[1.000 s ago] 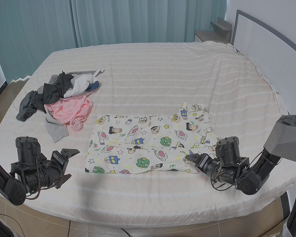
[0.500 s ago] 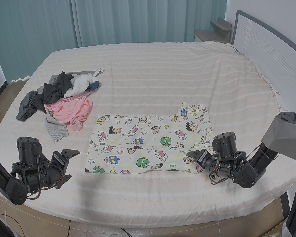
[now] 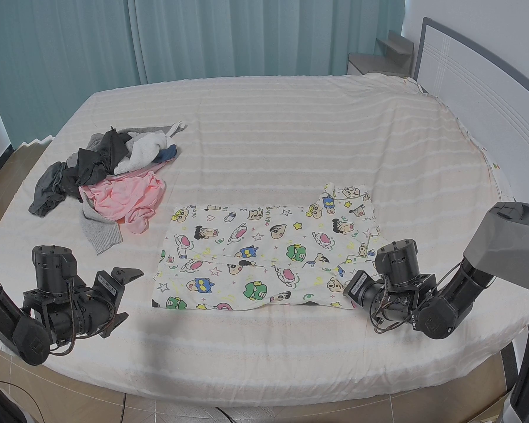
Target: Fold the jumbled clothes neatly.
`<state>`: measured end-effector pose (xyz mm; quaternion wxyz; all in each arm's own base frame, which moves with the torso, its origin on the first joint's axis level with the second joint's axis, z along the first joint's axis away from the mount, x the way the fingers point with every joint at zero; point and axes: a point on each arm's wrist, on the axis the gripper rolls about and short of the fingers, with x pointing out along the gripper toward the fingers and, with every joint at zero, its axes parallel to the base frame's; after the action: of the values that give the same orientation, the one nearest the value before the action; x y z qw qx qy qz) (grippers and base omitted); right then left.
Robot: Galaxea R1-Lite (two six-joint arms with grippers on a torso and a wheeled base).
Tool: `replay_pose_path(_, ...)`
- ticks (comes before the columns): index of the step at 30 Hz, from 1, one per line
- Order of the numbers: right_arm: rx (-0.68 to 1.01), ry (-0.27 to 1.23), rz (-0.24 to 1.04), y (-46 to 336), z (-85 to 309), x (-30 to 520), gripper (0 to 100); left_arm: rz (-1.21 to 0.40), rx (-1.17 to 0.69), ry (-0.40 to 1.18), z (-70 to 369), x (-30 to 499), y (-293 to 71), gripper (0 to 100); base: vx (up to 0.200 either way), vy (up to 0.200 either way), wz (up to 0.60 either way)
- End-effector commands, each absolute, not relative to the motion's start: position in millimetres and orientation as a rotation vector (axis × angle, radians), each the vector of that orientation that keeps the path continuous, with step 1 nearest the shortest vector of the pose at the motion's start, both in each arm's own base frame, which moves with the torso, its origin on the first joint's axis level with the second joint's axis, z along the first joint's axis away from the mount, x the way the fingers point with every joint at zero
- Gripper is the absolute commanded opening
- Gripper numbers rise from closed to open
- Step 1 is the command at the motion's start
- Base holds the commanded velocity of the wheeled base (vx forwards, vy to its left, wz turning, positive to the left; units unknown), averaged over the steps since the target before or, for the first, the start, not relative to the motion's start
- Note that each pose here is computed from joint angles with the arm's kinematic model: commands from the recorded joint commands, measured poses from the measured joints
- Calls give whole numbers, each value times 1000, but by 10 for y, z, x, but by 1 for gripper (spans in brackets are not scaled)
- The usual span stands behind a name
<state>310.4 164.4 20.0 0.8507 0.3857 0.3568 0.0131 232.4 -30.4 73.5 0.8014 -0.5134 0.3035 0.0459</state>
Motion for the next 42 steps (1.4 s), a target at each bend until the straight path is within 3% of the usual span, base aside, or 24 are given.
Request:
replay_pose_path(1, 811, 747, 37, 1667, 233, 3084, 0, 101, -1100, 655, 725, 2326, -305, 100, 0, 0, 0)
replay_pose_path(12, 698, 748, -14, 1579, 164, 2964, 0, 102, -1100, 656, 721, 2327, -305, 100, 0, 0, 0)
replay_pose_path(13, 698, 748, -14, 1579, 164, 2964, 100, 102, -1100, 656, 721, 2327, -305, 100, 0, 0, 0)
replay_pose_path(22, 713, 732, -23, 1614, 201, 2962, 100, 102, -1100, 656, 721, 2327, -305, 100, 0, 0, 0)
replay_pose_path(42, 970, 654, -110, 1548, 312, 3324, 100, 110, -1099, 668, 689, 2337, -306, 100, 0, 0, 0)
